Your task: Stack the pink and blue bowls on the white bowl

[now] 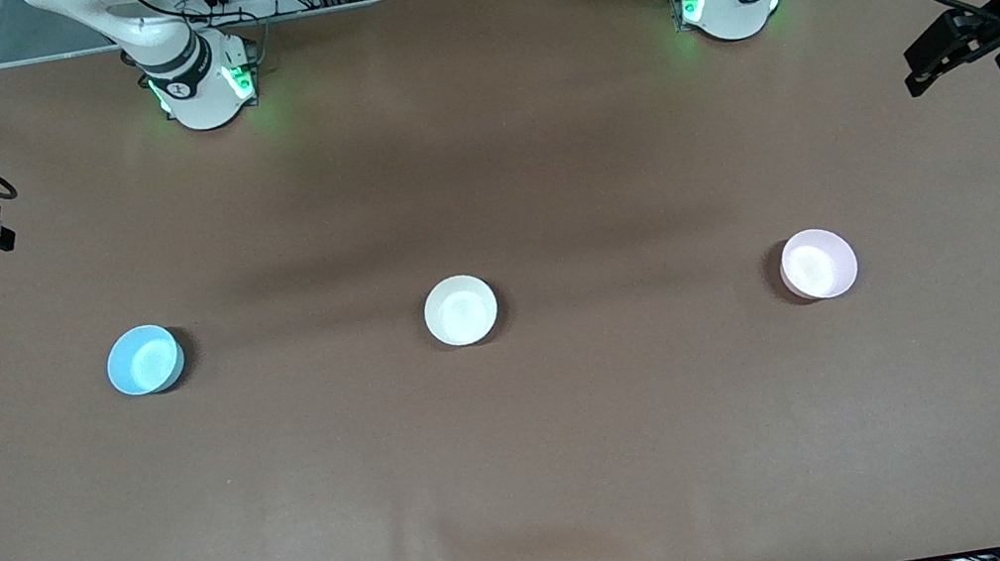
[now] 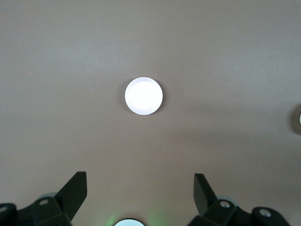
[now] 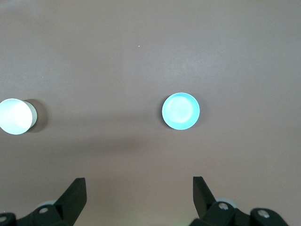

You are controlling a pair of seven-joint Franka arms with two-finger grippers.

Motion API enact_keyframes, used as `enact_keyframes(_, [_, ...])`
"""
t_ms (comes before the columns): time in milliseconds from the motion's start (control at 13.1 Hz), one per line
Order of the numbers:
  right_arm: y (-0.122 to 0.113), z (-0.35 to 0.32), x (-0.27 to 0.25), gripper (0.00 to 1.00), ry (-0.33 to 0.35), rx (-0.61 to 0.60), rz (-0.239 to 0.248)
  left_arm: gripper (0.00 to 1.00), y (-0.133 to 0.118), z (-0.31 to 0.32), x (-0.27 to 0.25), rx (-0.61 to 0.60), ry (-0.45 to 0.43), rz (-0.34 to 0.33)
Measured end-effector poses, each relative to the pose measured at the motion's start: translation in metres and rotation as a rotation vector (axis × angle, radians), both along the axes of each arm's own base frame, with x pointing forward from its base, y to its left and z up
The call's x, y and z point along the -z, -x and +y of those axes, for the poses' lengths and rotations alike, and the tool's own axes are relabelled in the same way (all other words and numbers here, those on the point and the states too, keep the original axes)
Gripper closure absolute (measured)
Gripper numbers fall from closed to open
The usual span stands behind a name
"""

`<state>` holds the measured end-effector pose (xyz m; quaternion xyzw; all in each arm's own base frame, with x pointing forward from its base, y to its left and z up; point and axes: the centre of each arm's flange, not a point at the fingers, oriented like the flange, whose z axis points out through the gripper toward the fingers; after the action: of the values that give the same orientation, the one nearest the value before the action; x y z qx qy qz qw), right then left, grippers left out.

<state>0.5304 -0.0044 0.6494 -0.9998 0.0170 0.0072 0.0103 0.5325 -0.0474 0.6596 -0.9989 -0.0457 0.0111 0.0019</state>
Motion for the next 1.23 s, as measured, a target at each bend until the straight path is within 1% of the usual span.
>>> enact_keyframes(919, [0.0, -0.001, 0.0, 0.0, 0.0, 0.001, 0.001, 0.0, -0.002, 0.021, 0.001, -0.037, 0.0, 0.008])
enact_keyframes(1226, [0.0, -0.001, 0.0, 0.0, 0.0, 0.002, 0.001, 0.0, -0.002, 0.046, 0.002, -0.082, -0.001, 0.014])
